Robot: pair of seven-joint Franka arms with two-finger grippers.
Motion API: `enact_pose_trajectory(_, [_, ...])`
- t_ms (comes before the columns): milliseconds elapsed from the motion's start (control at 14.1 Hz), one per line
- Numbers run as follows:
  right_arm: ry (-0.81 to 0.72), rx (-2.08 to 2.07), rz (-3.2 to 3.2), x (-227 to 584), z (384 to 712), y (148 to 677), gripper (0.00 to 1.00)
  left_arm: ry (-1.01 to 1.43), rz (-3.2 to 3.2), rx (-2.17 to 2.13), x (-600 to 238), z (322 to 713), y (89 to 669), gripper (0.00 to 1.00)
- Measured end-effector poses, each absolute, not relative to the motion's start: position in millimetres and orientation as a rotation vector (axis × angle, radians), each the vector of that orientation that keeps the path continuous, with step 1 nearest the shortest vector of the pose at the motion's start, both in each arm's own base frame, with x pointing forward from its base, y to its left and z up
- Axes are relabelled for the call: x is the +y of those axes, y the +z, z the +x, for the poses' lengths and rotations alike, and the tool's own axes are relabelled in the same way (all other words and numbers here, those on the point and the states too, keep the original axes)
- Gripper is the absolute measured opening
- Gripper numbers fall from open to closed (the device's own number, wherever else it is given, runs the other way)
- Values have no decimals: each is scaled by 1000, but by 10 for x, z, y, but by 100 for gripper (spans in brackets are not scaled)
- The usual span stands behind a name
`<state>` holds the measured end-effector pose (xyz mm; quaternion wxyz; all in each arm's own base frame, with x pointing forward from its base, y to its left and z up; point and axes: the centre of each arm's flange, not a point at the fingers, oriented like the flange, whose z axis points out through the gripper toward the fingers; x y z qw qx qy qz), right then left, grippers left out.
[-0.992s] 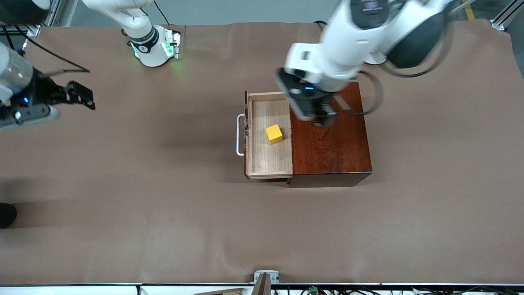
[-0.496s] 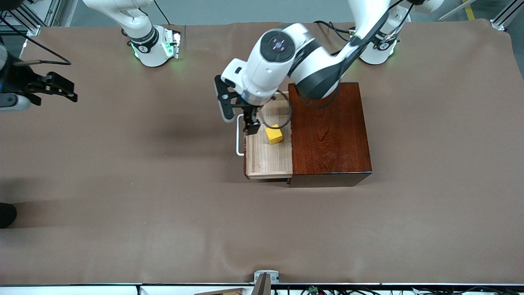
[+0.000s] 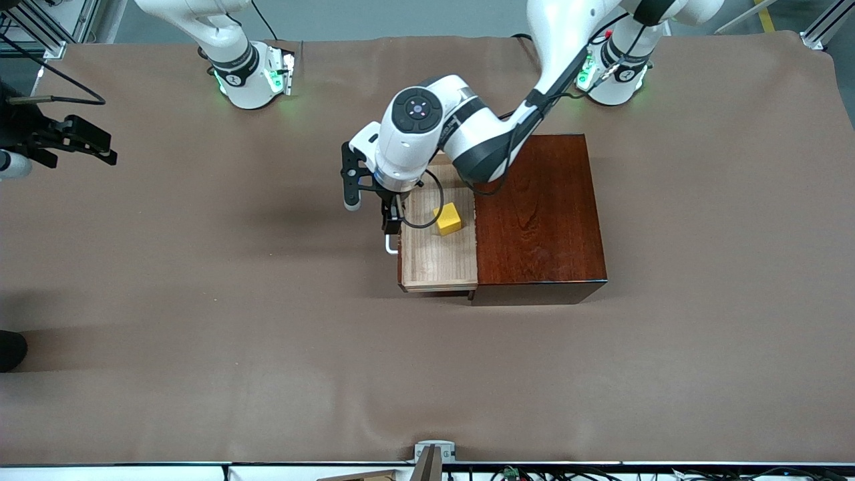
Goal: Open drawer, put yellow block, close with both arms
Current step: 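Reach the left gripper to the drawer handle, then push the drawer shut with the left gripper against the handle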
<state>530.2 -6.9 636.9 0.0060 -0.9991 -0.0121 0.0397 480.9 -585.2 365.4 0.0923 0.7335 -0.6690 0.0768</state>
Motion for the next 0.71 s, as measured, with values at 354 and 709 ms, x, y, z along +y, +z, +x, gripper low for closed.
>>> enact_pose_trajectory(354, [143,-9,-3126,-166,5320,6317,100,185,2189,-2035,-5845,4853,3278,100])
enact_pose_trajectory(709, [146,-10,-3126,-161,5326,6305,100,193,2183,-2116,-5872,4833,3205,100])
